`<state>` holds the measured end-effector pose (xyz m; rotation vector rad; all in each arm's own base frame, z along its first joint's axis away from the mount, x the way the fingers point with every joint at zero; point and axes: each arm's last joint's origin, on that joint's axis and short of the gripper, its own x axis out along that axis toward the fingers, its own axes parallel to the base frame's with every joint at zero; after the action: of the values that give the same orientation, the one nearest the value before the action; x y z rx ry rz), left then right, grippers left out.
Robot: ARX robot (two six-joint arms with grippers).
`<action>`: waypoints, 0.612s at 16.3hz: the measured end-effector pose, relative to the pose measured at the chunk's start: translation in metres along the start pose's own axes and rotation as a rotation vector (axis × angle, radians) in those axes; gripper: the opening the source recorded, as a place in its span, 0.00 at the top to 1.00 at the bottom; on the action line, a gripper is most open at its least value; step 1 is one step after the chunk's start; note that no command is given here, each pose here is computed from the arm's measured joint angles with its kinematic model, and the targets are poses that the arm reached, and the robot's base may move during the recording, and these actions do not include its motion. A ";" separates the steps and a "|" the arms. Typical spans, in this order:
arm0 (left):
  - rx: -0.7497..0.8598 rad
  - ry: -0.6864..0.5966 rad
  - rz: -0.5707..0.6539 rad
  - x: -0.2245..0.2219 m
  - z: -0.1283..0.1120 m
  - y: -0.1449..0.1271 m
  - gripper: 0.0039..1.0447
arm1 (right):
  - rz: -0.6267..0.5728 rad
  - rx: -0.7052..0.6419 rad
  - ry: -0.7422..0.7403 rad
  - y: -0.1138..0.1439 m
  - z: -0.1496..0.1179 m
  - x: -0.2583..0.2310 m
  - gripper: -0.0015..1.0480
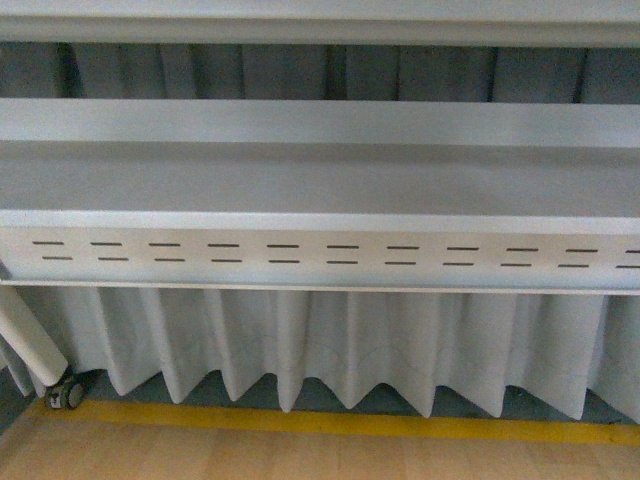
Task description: Wind up and store yellow beetle toy
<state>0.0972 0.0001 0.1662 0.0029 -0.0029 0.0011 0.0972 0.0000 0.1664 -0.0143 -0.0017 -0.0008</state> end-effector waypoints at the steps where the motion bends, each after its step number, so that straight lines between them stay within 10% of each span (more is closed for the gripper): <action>1: 0.000 0.001 0.000 0.000 0.000 0.000 0.06 | 0.000 0.000 -0.001 0.000 0.000 0.000 0.06; 10: 0.000 -0.001 0.000 0.000 0.000 0.000 0.06 | 0.000 0.000 -0.002 0.000 0.000 0.000 0.06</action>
<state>0.0972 0.0001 0.1663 0.0029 -0.0036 0.0015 0.0972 0.0000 0.1666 -0.0143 -0.0040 -0.0004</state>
